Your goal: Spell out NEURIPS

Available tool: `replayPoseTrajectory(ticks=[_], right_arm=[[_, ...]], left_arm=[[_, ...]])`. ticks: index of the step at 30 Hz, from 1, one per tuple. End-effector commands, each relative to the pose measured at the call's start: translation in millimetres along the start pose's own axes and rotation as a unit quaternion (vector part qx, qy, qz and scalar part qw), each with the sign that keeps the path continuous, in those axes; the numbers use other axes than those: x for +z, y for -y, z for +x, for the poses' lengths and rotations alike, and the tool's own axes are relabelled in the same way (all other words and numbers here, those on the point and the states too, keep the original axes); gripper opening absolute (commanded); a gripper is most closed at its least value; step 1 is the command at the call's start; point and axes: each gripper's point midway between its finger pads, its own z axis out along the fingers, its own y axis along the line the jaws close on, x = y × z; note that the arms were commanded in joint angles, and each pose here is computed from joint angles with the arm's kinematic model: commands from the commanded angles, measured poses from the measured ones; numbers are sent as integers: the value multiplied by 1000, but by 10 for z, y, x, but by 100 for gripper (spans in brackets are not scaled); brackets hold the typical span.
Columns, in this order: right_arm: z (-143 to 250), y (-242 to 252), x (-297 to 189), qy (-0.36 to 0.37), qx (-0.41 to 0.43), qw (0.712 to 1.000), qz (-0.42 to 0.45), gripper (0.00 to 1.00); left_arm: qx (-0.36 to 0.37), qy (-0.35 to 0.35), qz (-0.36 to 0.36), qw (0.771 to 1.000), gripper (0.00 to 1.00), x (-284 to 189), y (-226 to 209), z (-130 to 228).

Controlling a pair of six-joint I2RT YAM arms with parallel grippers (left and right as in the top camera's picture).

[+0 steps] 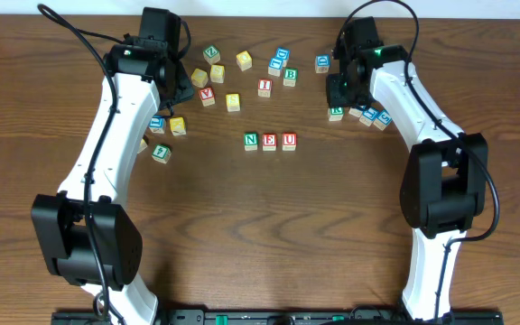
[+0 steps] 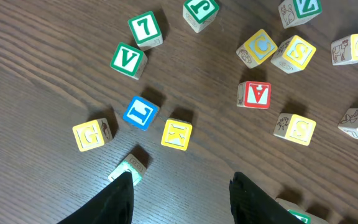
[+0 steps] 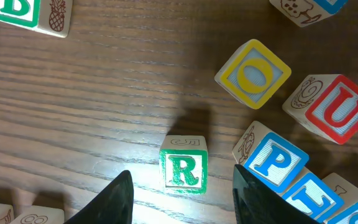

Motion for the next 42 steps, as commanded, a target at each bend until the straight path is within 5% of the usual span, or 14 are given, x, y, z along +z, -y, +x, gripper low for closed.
replayPoseTrajectory(ticks=[1, 42], right_arm=[[33, -13, 28, -6, -3, 1000, 1, 47], [161, 11, 99, -33, 5, 999, 7, 48]], left_arm=[[2, 1, -6, 1000, 49, 21, -21, -22], [50, 72, 28, 996, 49, -443, 12, -277]])
